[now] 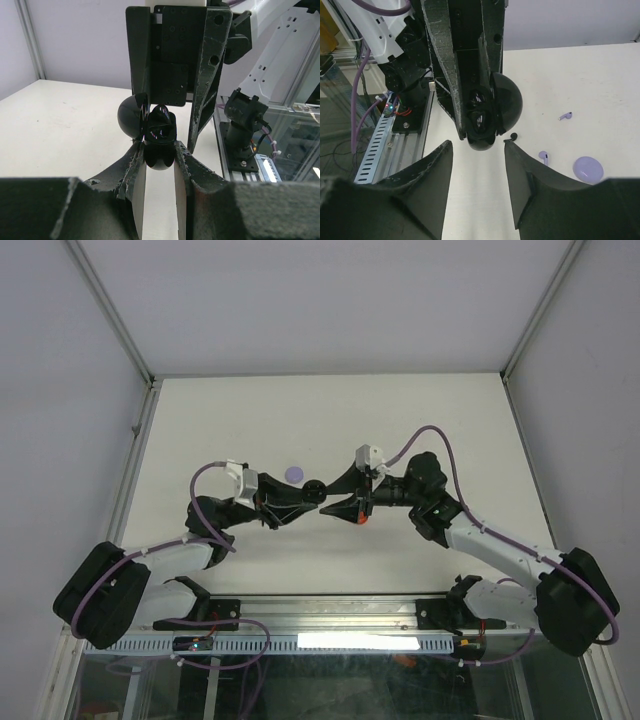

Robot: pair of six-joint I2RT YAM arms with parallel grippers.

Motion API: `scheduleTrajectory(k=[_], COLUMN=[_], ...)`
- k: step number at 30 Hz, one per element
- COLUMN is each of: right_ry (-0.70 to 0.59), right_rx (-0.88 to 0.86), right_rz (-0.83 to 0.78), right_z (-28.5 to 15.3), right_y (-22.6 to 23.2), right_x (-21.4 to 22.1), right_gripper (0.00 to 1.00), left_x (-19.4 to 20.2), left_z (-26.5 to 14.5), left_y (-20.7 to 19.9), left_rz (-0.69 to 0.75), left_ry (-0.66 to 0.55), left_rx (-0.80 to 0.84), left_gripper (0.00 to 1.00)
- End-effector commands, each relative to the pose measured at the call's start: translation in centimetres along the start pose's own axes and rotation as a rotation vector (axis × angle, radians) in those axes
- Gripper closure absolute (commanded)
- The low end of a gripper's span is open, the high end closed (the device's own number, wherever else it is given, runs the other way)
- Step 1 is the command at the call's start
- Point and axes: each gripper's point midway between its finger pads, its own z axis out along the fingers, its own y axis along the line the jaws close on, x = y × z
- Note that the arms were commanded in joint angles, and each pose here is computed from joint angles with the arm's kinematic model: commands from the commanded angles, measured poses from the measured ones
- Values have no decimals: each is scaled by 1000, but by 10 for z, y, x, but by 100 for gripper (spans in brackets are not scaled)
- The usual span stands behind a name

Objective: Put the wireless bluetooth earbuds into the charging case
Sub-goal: Adjust the charging case.

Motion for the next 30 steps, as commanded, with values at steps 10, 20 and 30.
scheduleTrajectory(k=[10,20,30], right_ry=[-85,-127,-184], right_rx=[-71,-87,-61], right_rz=[-94,-55,42], right_z=[3,3,5], right_y=[13,19,15], right_x=[-25,-34,-43], right_gripper=[59,61,67], left_x=[-20,-26,-34], left_z=[5,4,5], left_y=[-12,-15,-17], left_rz=[56,61,36], left_ry=[-51,-77,-133], left_rx=[82,76,79], left_gripper=[100,100,100])
